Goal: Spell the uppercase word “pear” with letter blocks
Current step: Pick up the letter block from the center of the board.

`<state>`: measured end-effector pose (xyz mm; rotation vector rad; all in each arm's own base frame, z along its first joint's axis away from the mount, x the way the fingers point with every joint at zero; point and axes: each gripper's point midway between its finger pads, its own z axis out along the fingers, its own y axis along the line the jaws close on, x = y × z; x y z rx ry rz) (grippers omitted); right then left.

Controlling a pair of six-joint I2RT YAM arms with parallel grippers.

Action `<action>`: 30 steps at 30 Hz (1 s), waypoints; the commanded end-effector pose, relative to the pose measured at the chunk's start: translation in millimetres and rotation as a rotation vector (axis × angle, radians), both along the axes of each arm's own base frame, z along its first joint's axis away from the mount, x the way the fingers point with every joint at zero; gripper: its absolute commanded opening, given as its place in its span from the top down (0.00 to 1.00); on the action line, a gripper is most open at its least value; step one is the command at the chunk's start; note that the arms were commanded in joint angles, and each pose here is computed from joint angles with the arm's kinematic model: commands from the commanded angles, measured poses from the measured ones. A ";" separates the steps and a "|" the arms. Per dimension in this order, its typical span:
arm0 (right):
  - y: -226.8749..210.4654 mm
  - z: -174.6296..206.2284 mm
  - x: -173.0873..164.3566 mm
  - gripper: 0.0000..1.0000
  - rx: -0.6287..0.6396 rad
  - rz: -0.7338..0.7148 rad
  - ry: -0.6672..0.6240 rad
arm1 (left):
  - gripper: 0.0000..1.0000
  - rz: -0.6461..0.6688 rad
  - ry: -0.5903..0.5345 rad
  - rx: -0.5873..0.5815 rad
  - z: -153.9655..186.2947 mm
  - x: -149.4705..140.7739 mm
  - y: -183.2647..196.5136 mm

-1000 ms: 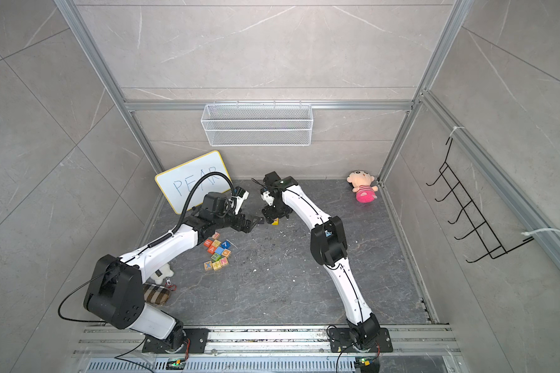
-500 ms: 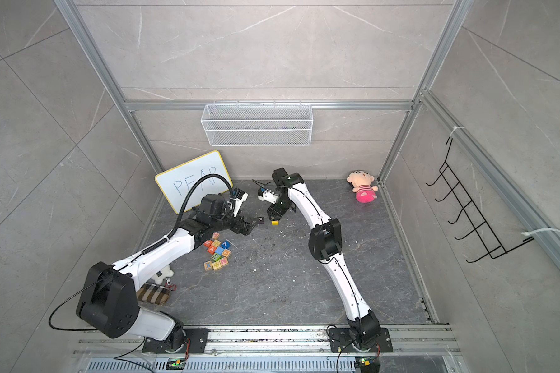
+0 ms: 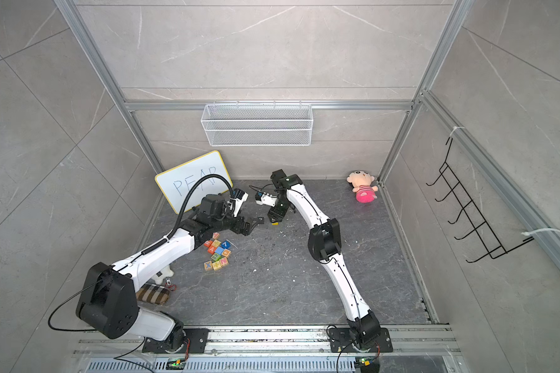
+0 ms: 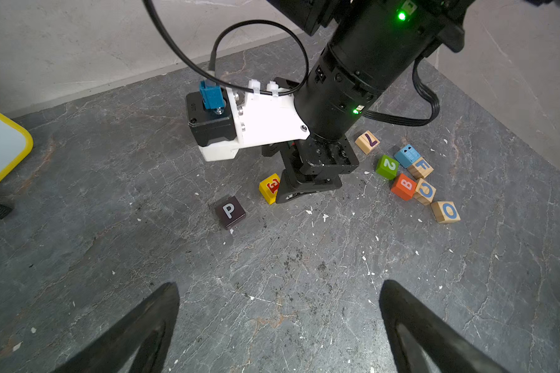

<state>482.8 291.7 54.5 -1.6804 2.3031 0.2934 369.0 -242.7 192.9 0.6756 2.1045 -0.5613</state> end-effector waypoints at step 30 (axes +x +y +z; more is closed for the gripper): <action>-2.0 -43.7 -8.7 0.68 -0.071 0.027 0.052 | 0.00 0.007 -0.003 -0.013 5.3 -1.8 -0.8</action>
